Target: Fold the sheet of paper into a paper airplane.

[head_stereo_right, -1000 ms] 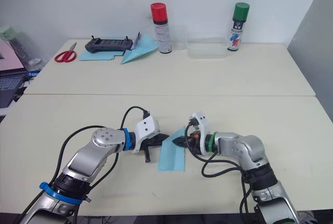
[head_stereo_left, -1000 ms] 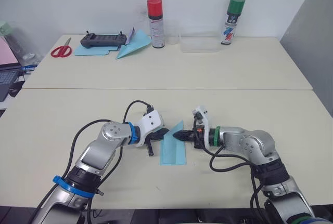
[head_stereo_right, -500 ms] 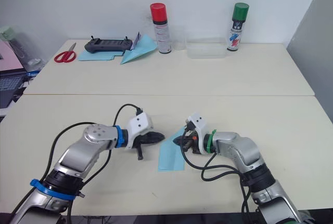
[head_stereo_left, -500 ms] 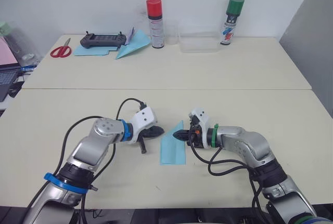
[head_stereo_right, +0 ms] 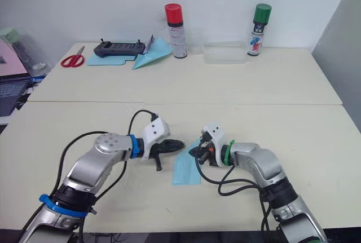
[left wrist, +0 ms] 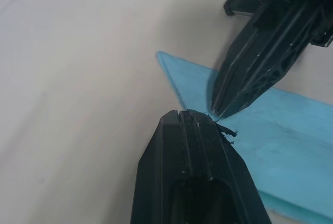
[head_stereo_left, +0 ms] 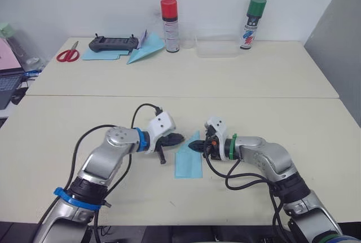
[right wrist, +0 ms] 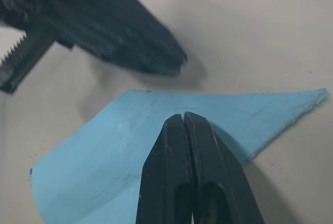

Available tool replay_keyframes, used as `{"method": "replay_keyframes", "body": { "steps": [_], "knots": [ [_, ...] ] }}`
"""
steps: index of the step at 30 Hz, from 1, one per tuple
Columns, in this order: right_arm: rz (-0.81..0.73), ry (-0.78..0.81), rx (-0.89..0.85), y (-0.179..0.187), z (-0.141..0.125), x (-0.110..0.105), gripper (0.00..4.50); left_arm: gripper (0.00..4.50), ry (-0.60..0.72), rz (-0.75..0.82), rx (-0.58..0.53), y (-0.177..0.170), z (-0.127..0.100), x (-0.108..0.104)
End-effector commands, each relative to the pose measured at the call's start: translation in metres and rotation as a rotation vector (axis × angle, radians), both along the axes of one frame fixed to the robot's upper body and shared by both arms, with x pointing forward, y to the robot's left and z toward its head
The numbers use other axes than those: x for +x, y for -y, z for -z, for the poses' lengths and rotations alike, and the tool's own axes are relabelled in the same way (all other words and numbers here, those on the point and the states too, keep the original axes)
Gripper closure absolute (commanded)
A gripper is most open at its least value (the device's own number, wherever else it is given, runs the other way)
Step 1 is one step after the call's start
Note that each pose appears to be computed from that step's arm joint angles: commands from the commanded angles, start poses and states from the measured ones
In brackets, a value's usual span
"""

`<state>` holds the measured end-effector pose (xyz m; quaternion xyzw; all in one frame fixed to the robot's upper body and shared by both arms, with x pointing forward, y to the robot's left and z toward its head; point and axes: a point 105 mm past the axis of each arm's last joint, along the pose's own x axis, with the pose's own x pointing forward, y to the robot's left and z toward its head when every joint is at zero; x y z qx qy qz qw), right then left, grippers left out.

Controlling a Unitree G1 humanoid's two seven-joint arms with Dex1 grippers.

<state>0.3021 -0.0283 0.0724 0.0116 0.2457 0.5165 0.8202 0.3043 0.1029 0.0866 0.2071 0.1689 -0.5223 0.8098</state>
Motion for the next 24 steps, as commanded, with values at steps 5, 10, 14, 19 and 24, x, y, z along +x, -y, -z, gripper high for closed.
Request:
{"method": "replay_keyframes", "body": {
  "steps": [5,10,14,19,24],
  "knots": [
    [0.03,0.048,-0.071,0.016,0.009,0.006,4.47,4.5,0.006,0.027,0.074,-0.003,0.018,-0.008],
    [0.038,0.15,-0.116,0.022,0.014,0.013,4.47,4.5,-0.017,0.037,0.106,-0.006,0.035,-0.011],
    [0.136,0.181,-0.123,0.031,0.015,0.027,4.47,4.5,-0.019,0.049,0.119,-0.008,0.04,-0.013],
    [0.231,0.202,-0.16,0.044,0.021,0.036,4.47,4.5,-0.018,0.042,0.121,-0.01,0.042,-0.012],
    [0.23,0.222,-0.216,0.05,0.029,0.035,4.47,4.5,-0.016,0.041,0.123,-0.01,0.043,-0.01]
  ]
}}
